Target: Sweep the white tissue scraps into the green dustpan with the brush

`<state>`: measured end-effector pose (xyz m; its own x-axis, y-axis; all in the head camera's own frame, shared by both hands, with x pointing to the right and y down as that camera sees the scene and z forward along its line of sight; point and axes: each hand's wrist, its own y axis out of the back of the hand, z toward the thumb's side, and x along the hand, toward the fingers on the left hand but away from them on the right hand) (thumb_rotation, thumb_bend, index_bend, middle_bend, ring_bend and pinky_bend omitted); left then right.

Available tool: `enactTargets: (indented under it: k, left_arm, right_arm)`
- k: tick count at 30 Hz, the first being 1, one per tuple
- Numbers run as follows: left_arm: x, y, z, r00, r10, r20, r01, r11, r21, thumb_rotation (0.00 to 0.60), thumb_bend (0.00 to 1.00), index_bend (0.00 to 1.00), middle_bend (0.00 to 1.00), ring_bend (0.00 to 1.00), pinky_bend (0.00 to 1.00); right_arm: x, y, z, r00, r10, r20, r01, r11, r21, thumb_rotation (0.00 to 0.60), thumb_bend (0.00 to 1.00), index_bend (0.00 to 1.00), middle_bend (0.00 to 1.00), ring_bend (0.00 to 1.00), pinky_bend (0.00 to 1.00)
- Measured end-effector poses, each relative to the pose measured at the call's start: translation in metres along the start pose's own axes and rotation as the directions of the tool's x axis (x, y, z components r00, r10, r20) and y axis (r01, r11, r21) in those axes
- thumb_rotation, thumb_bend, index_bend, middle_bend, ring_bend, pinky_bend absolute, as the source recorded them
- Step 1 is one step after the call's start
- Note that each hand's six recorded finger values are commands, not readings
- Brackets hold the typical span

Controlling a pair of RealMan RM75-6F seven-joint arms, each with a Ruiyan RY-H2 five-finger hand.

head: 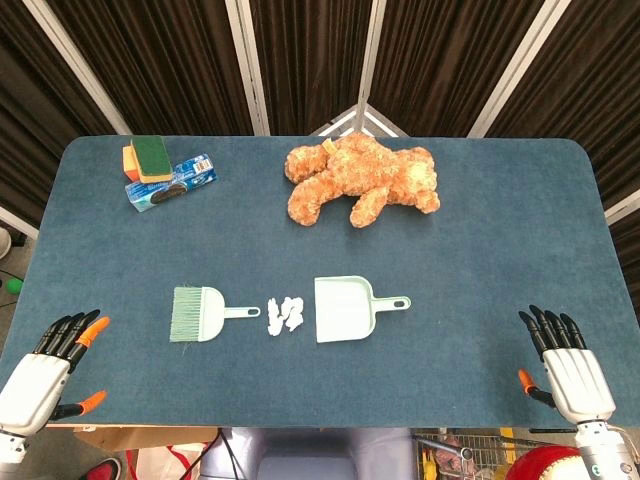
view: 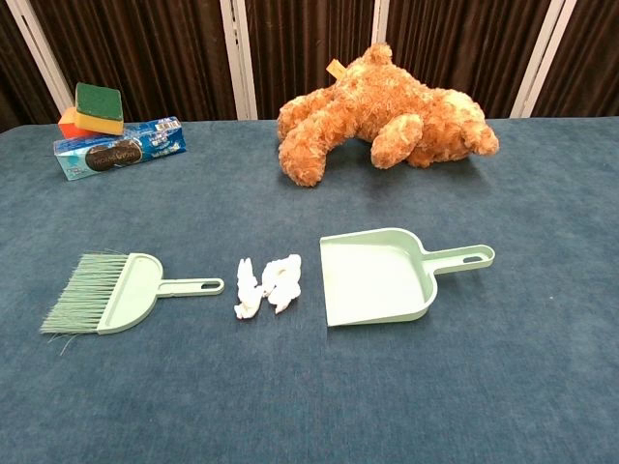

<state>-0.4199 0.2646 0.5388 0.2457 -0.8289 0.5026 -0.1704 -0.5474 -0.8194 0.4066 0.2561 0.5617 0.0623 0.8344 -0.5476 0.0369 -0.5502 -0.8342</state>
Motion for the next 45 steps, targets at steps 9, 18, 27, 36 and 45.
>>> enactTargets:
  k: [9,18,27,36,45]
  left_arm:
    - [-0.001,0.002,-0.002,1.0,0.001,-0.006,-0.001,1.0,0.001,0.6,0.07,0.0,0.0,0.0,0.0]
    - [0.001,0.002,-0.003,1.0,-0.001,-0.013,0.001,1.0,-0.009,0.6,0.07,0.0,0.0,0.0,0.0]
    - [0.002,0.001,-0.001,1.0,-0.006,-0.013,0.006,1.0,-0.002,0.6,0.07,0.0,0.0,0.0,0.0]
    - [0.003,-0.001,-0.001,1.0,-0.014,-0.02,0.014,1.0,-0.008,0.6,0.07,0.0,0.0,0.0,0.0]
    - [0.005,-0.003,-0.002,0.999,-0.027,-0.023,0.026,1.0,-0.013,0.6,0.07,0.0,0.0,0.0,0.0]
  right_arm:
    - [-0.003,0.001,0.005,1.0,-0.003,-0.017,0.002,1.0,-0.013,0.6,0.37,0.0,0.0,0.0,0.0]
    - [-0.028,0.004,0.026,0.999,-0.009,-0.045,0.007,0.999,-0.033,0.6,0.37,0.0,0.06,0.08,0.13]
    - [-0.072,-0.006,0.065,0.997,0.016,-0.079,-0.019,0.999,-0.034,0.6,0.37,0.05,0.73,0.76,0.79]
    - [-0.108,-0.033,0.102,0.995,0.059,-0.085,-0.059,0.998,-0.002,0.6,0.37,0.23,0.82,0.83,0.83]
    - [-0.131,-0.057,0.136,0.991,0.084,-0.101,-0.083,0.996,0.02,0.6,0.37,0.29,0.84,0.86,0.85]
